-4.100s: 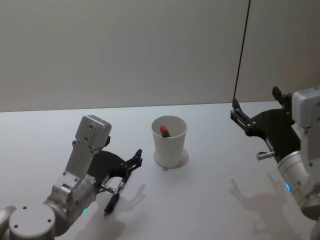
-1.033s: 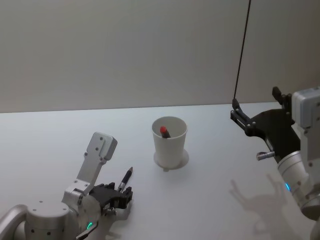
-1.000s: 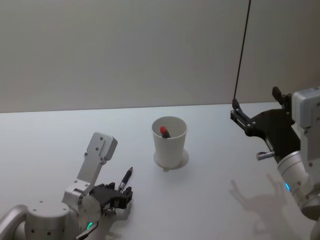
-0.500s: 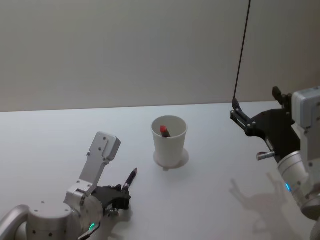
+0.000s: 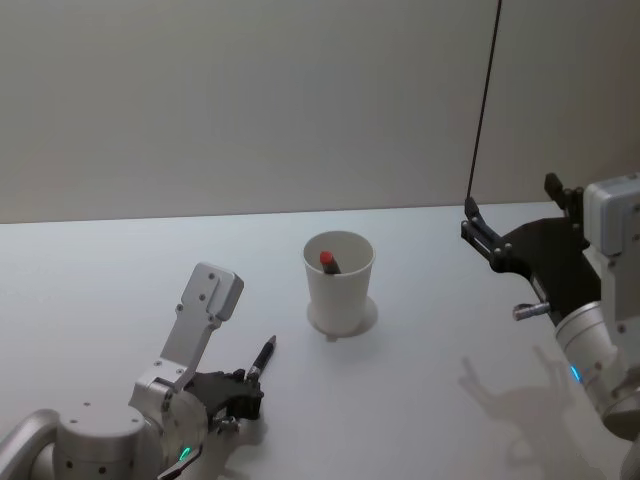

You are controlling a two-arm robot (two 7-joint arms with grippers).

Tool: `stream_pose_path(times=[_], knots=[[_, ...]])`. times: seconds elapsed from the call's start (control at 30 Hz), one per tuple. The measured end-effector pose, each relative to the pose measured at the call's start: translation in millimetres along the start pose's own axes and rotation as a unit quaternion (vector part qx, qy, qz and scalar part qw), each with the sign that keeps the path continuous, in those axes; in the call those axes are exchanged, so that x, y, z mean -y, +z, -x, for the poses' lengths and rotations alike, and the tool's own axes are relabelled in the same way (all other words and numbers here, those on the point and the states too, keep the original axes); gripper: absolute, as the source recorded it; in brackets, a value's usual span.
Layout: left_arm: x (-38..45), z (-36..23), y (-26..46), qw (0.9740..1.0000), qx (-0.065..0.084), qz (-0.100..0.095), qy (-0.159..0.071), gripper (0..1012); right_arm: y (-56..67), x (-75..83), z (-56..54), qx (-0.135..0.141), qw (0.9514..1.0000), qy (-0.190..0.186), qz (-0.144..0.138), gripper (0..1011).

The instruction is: Place the pen into the pen holder.

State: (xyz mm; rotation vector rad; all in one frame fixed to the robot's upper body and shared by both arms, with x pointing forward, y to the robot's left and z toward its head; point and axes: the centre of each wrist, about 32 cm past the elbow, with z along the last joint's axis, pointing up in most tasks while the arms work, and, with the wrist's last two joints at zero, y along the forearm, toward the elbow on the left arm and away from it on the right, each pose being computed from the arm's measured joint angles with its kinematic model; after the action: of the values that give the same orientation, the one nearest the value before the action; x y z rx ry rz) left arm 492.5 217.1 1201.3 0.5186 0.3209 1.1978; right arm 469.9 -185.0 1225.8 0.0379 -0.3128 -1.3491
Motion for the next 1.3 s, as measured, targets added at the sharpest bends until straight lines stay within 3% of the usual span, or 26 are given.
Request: stream_pose_path(times=[0.17, 0.4, 0.7, 0.9, 1.0, 1.03, 1.2, 1.23, 1.3], knots=[[-1.7, 0.7, 0.9, 1.0000, 0.000, 0.007, 0.000, 127, 0.0, 0.0, 0.0, 0.000, 1.0000, 0.000, 0.000, 1001], [-7.0, 1.6, 4.6, 0.9994, 0.002, 0.034, 0.004, 127, 0.0, 0.0, 0.0, 0.000, 1.0000, 0.000, 0.000, 1001], [-15.8, 1.6, 10.4, 0.9960, 0.005, 0.088, 0.015, 126, 0.0, 0.0, 0.0, 0.000, 1.0000, 0.000, 0.000, 1001], [-20.4, 1.0, 11.9, 0.9909, 0.006, 0.132, 0.024, 127, 0.0, 0.0, 0.0, 0.000, 1.0000, 0.000, 0.000, 1001], [-22.7, 0.4, 12.2, 0.9868, 0.006, 0.159, 0.030, 126, 0.0, 0.0, 0.0, 0.000, 1.0000, 0.000, 0.000, 1001], [-22.7, 0.4, 12.2, 0.9868, 0.006, 0.159, 0.030, 127, 0.0, 0.0, 0.0, 0.000, 1.0000, 0.000, 0.000, 1001], [-25.6, -0.9, 12.1, 0.9786, 0.005, 0.202, 0.039, 126, 0.0, 0.0, 0.0, 0.000, 1.0000, 0.000, 0.000, 1001], [-26.2, -1.3, 11.9, 0.9756, 0.004, 0.216, 0.040, 126, 0.0, 0.0, 0.0, 0.000, 1.0000, 0.000, 0.000, 1001], [-26.8, -1.8, 11.5, 0.9730, 0.003, 0.227, 0.042, 126, 0.0, 0.0, 0.0, 0.000, 1.0000, 0.000, 0.000, 1001]])
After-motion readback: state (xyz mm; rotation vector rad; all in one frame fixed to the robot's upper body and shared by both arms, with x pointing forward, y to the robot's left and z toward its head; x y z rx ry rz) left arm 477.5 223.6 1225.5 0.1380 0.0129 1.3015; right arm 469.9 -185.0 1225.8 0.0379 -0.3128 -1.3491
